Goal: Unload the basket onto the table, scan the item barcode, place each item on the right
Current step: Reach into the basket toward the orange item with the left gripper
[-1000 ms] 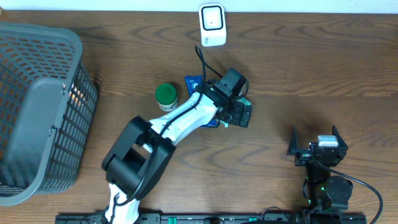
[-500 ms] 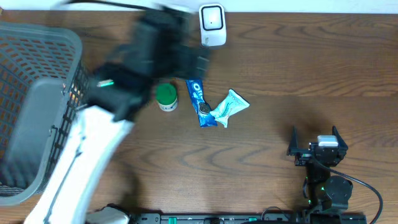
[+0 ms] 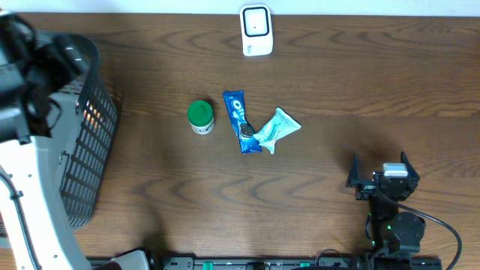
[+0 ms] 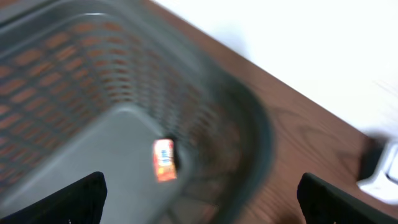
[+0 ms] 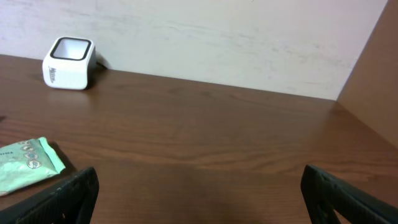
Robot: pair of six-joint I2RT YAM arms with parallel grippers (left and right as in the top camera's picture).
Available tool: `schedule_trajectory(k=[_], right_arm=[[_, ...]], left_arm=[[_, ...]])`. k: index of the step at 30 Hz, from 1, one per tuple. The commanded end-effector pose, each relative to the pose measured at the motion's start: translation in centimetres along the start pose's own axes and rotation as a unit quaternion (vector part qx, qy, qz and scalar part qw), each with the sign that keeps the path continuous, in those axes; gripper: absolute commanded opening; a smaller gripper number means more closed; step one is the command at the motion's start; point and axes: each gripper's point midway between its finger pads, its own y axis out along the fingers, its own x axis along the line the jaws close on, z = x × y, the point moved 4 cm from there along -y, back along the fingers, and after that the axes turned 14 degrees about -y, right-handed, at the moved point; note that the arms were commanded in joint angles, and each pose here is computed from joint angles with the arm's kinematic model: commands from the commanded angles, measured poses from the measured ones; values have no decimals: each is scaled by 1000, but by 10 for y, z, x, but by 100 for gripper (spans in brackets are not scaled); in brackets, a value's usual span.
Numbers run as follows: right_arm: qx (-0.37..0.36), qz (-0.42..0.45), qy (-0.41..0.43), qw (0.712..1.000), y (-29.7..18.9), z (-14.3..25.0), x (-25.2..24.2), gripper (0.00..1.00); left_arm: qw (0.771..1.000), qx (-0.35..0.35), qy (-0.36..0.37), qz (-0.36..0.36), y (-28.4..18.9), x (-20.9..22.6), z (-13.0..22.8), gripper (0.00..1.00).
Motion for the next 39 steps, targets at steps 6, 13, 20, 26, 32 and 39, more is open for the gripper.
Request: schedule_trajectory(k=[6, 13, 20, 26, 32, 39], right_arm=[[2, 3, 6, 1000, 0, 1, -1, 99], [2, 3, 6, 1000, 0, 1, -1, 99], [2, 3, 6, 1000, 0, 1, -1, 99], [2, 3, 6, 1000, 0, 1, -1, 99], [2, 3, 6, 1000, 0, 1, -1, 99], [2, 3, 6, 1000, 0, 1, -1, 99]], left_arm=[[995, 63, -26, -72, 67, 35, 8, 98], [978, 158, -35, -128, 138, 55, 46, 98], [958, 250, -43, -134, 187, 65, 88, 98], [945, 290, -47, -143, 211, 72, 110, 98], [936, 313, -47, -157, 224, 81, 126, 98], [926, 334, -46, -168, 227, 88, 139, 98]])
